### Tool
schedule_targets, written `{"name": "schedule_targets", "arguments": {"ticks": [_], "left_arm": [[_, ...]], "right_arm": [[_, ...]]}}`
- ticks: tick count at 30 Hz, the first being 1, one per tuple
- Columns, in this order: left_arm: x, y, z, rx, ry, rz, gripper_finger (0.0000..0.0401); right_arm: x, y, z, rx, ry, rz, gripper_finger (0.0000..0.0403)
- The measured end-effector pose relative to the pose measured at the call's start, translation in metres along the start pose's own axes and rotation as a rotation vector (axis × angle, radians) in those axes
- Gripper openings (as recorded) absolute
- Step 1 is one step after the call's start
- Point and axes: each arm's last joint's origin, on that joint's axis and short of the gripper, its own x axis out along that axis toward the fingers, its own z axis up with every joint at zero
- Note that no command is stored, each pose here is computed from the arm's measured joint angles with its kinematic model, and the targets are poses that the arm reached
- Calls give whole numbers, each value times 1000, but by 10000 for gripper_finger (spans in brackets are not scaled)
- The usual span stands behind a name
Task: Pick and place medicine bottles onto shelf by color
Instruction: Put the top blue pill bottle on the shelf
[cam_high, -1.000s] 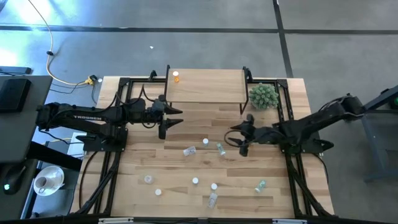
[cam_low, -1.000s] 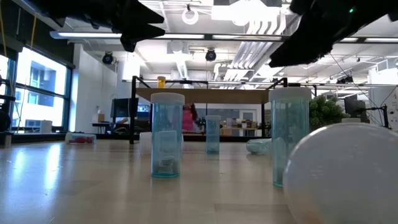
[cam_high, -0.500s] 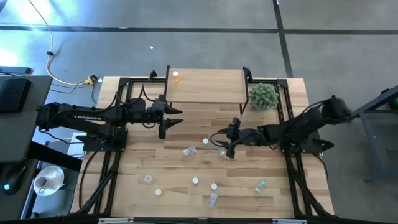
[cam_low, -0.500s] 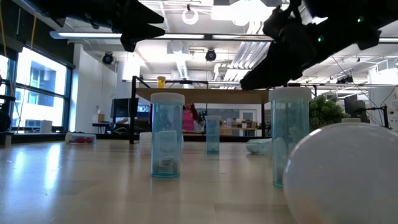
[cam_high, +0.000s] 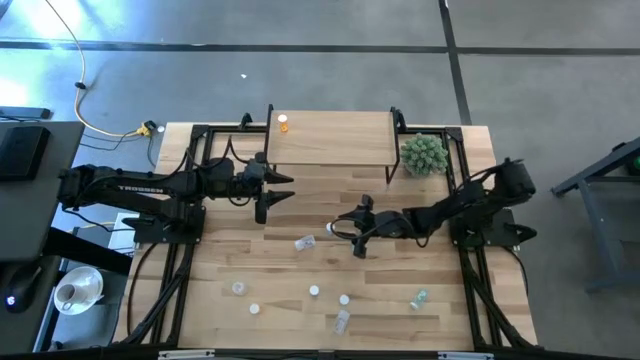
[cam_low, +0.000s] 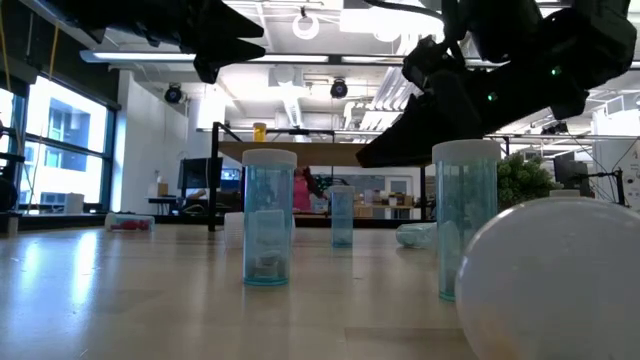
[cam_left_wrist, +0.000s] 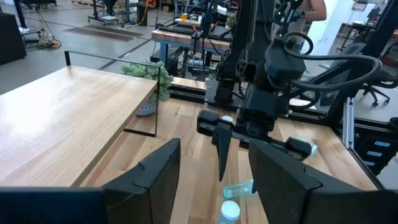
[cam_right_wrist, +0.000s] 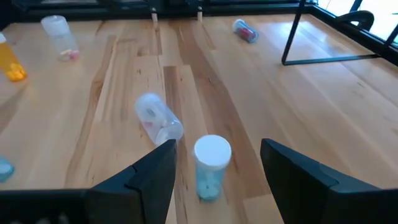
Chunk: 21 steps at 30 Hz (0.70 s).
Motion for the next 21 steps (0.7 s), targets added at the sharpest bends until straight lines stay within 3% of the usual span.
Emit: {"name": "schedule_targets", "arguments": {"ticks": [13, 21], "left_arm": [[0, 0, 0, 0, 0, 0, 181], [0, 0, 0, 0, 0, 0, 181]], "right_arm": [[24, 3, -12, 15, -28, 6, 225], [41, 8, -12, -26, 58, 15, 224]]}}
